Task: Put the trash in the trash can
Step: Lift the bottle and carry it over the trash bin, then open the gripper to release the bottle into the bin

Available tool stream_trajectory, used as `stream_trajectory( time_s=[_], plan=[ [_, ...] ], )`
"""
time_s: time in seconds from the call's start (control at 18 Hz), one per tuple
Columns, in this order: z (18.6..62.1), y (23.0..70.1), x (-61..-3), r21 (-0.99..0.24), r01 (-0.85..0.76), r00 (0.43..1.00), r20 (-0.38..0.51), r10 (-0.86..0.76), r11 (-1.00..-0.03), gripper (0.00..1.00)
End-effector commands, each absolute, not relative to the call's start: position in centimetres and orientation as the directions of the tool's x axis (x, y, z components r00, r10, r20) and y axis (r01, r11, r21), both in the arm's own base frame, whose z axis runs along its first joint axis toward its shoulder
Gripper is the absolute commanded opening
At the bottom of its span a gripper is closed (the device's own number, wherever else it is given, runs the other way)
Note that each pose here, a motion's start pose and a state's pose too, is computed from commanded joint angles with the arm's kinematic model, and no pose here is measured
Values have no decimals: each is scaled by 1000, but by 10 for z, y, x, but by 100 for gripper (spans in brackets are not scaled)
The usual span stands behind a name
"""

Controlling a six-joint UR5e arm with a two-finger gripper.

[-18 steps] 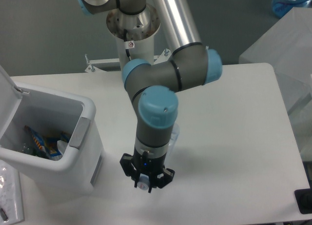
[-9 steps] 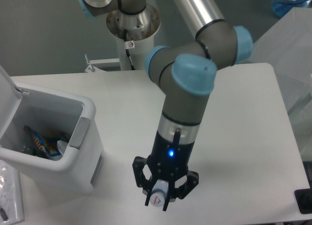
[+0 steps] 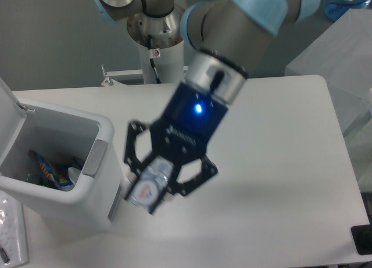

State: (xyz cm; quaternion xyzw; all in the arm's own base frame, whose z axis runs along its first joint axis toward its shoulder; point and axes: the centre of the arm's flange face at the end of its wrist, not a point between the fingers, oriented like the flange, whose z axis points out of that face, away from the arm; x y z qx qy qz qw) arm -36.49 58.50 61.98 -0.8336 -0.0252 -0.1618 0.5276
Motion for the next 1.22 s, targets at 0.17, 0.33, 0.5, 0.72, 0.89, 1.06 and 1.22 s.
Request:
stream_trajectory(
  time_s=[0.17, 0.33, 0.5, 0.72, 0.89, 1.06, 1.22],
  plan=[
    [625, 593, -344, -883, 206, 925, 316, -210, -422, 12],
    [630, 603, -319, -895, 185, 908, 314, -278, -406, 12],
    [634, 614, -285, -904, 152, 897, 296, -328, -401, 12],
    [629, 627, -252, -900, 136, 877, 304, -372, -415, 15],
    [614, 625, -240, -899, 126, 871, 302, -386, -419, 23],
    [595, 626, -229, -909, 78, 869, 264, -419, -411, 32],
    [581, 628, -231, -902, 80, 868, 272, -416, -425, 38]
  ],
)
